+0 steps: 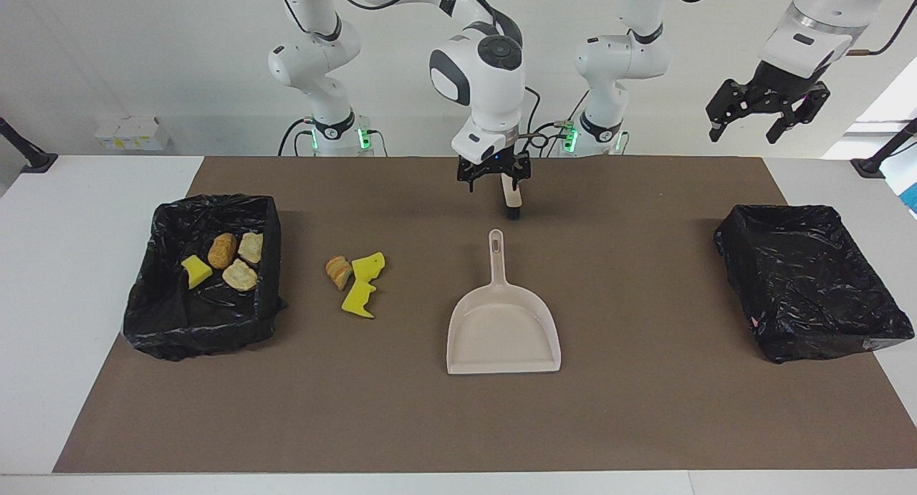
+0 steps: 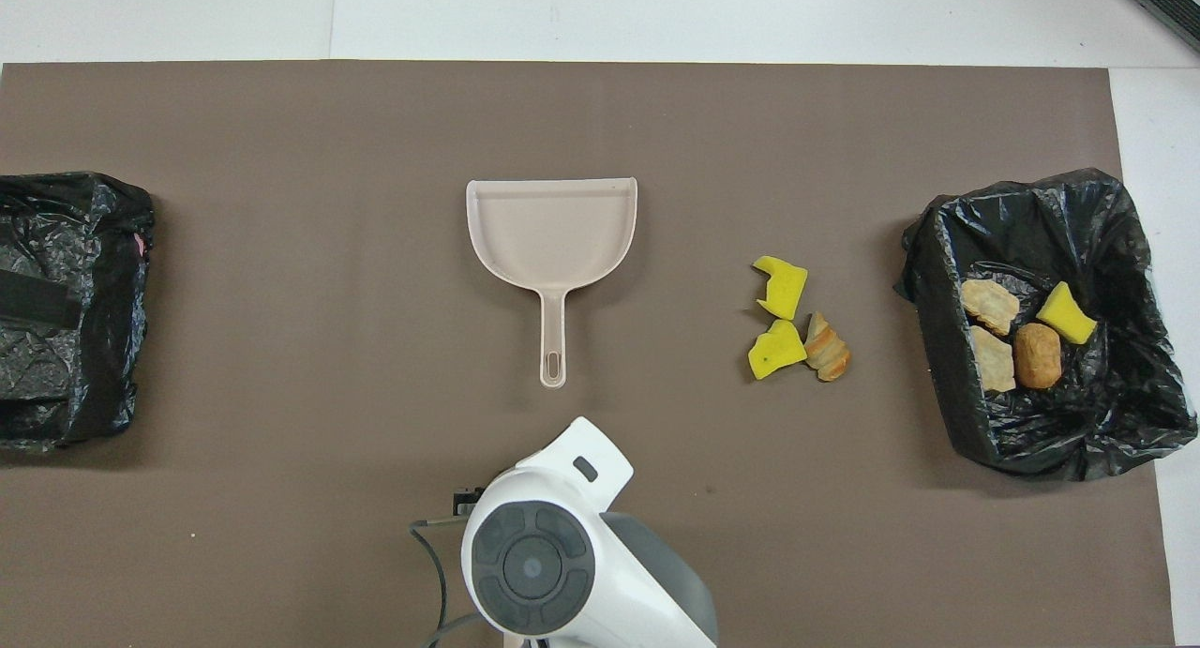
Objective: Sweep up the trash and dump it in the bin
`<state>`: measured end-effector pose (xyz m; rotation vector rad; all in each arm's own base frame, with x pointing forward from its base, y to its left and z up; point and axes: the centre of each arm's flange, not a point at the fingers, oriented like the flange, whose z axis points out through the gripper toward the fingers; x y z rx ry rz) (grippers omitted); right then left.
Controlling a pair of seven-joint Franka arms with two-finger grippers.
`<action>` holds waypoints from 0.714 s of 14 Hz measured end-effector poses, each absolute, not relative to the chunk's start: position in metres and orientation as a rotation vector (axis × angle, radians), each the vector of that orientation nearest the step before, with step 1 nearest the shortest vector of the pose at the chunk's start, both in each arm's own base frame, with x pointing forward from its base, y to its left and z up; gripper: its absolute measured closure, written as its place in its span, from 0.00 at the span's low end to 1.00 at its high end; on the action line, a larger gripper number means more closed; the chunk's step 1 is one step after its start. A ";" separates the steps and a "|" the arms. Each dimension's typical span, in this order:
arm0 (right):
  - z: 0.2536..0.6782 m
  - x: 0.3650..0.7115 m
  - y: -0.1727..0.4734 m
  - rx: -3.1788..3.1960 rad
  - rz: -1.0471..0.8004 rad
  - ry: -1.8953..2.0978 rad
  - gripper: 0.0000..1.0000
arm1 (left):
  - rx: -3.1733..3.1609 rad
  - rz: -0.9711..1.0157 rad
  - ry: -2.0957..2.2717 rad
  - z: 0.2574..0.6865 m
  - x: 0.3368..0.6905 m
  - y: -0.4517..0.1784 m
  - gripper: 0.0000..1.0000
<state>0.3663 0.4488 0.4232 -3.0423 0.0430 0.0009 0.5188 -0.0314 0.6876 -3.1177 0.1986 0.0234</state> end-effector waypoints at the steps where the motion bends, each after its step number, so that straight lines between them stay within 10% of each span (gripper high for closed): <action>1: 0.419 0.354 0.447 -3.038 -0.005 0.041 0.00 | -3.117 0.030 0.211 0.688 0.518 -0.035 0.00; 10: 0.356 0.247 0.468 -3.034 0.006 0.078 0.13 | -3.126 -0.012 0.339 0.655 0.523 -0.127 0.00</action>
